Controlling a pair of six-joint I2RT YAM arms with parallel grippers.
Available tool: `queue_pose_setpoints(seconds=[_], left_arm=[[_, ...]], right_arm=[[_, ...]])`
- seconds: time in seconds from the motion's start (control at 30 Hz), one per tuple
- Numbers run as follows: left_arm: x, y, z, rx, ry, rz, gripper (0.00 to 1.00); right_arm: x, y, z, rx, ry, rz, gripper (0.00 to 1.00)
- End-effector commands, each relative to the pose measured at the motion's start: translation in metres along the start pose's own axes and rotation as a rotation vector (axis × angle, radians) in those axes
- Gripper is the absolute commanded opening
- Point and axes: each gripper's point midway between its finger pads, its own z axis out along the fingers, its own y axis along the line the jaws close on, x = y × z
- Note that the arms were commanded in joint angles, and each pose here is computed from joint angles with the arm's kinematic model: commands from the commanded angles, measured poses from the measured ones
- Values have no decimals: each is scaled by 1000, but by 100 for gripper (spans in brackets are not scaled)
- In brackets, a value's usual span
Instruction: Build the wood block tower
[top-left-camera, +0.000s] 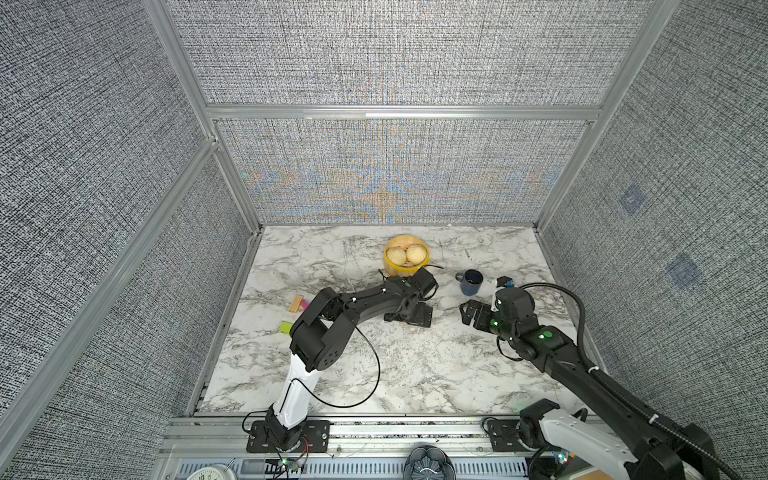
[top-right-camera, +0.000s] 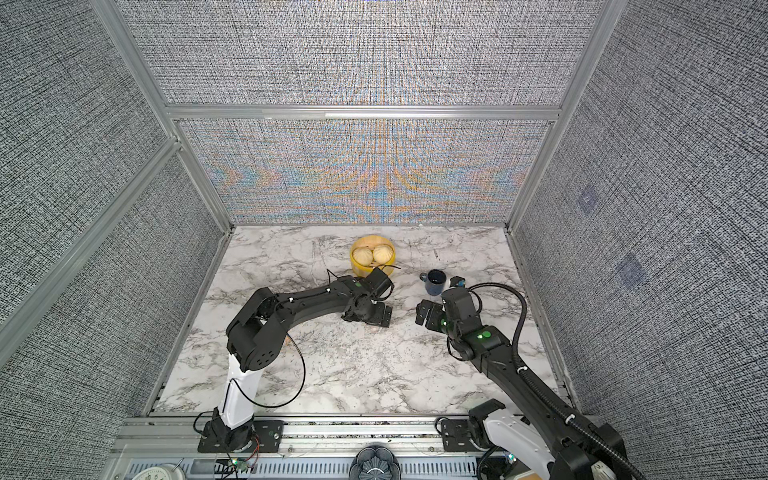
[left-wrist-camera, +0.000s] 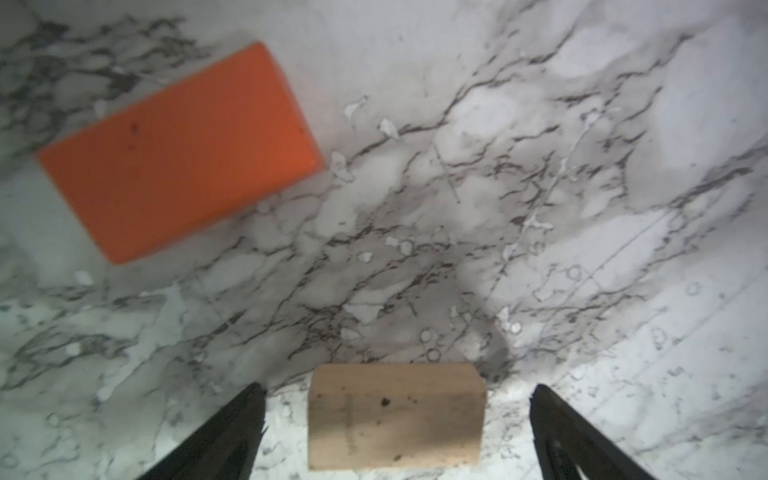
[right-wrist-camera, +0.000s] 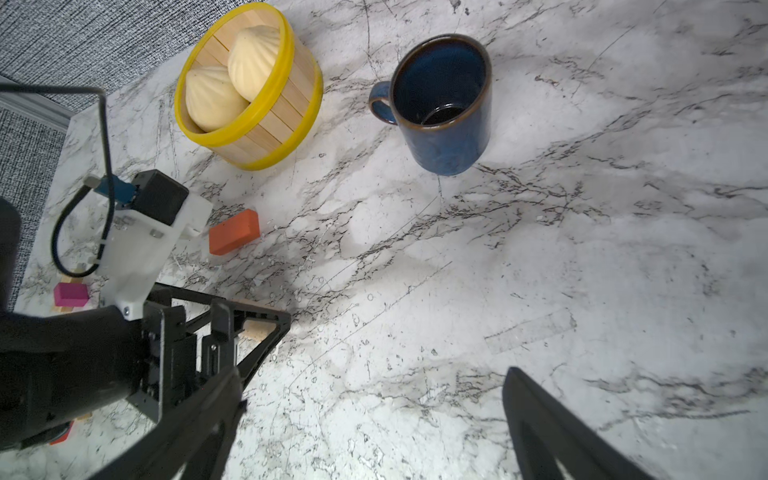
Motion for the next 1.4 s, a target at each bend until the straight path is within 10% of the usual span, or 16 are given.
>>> queue_pose_setpoints(seconds=[0.0, 0.63, 1.03, 1.37], left_arm=[[-2, 11, -15, -40, -36, 12, 99], [7, 89, -121, -116, -312, -48, 98], [33, 158, -109, -146, -300, -218, 71], [21, 180, -81, -139, -240, -296, 68]], right_arm=[[-4, 13, -4, -64, -9, -62, 99], [-32, 50, -14, -72, 68, -175, 99], [-26, 116, 25, -103, 179, -286, 93], [-5, 134, 56, -141, 265, -317, 88]])
